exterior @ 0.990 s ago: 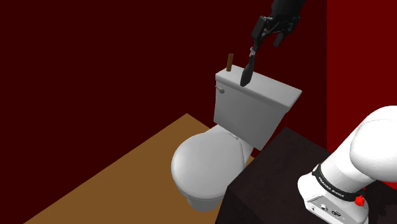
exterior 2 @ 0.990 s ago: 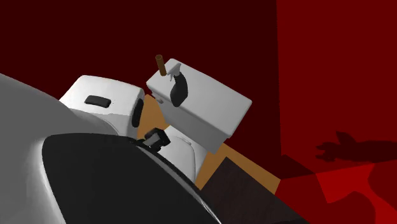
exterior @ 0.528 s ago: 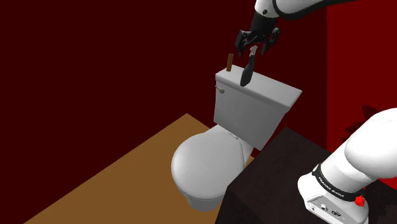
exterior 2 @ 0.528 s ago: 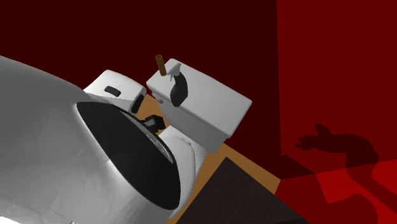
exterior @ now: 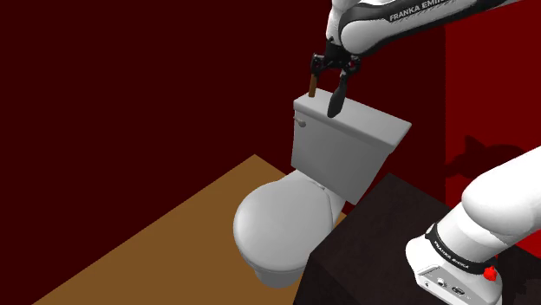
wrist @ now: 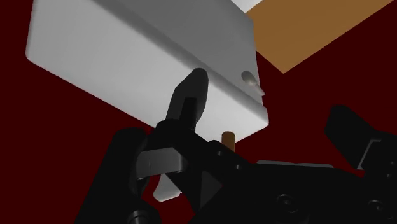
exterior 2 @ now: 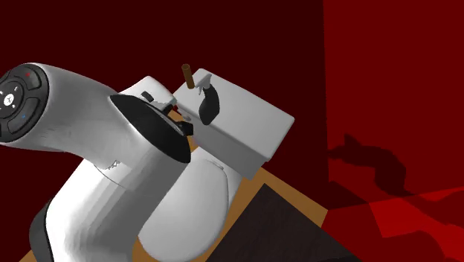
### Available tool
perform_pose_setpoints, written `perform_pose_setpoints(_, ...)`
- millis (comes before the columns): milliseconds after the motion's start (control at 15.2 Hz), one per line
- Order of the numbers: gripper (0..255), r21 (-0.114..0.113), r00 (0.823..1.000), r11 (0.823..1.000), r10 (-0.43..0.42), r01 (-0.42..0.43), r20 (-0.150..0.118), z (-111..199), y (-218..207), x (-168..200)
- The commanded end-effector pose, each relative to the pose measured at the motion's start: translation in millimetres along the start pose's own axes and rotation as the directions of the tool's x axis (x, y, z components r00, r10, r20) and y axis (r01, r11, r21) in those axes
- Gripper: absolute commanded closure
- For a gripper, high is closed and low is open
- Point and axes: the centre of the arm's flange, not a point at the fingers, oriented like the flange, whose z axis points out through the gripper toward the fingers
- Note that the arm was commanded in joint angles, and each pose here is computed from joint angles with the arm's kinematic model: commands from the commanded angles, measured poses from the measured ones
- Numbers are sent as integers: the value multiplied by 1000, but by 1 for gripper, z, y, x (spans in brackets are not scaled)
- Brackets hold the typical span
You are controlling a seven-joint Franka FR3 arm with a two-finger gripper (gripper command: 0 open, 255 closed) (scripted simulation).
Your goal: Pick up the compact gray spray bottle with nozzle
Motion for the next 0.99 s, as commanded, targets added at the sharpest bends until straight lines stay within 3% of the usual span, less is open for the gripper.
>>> perform_pose_setpoints(0, 0, -27, 997, 997, 74, -75, -18, 20, 1, 15)
perform_pose_setpoints(198, 0, -65, 983, 982, 176, -179, -46, 51, 0, 37)
perform_pose_setpoints(462, 0, -110, 947, 942, 307, -316, -90, 90, 5, 67)
perform_pose_setpoints(660, 0, -140, 908, 899, 399, -415, -126, 120, 13, 90)
perform_pose_setpoints(924, 0, -173, 840, 824, 513, -540, -178, 157, 29, 120)
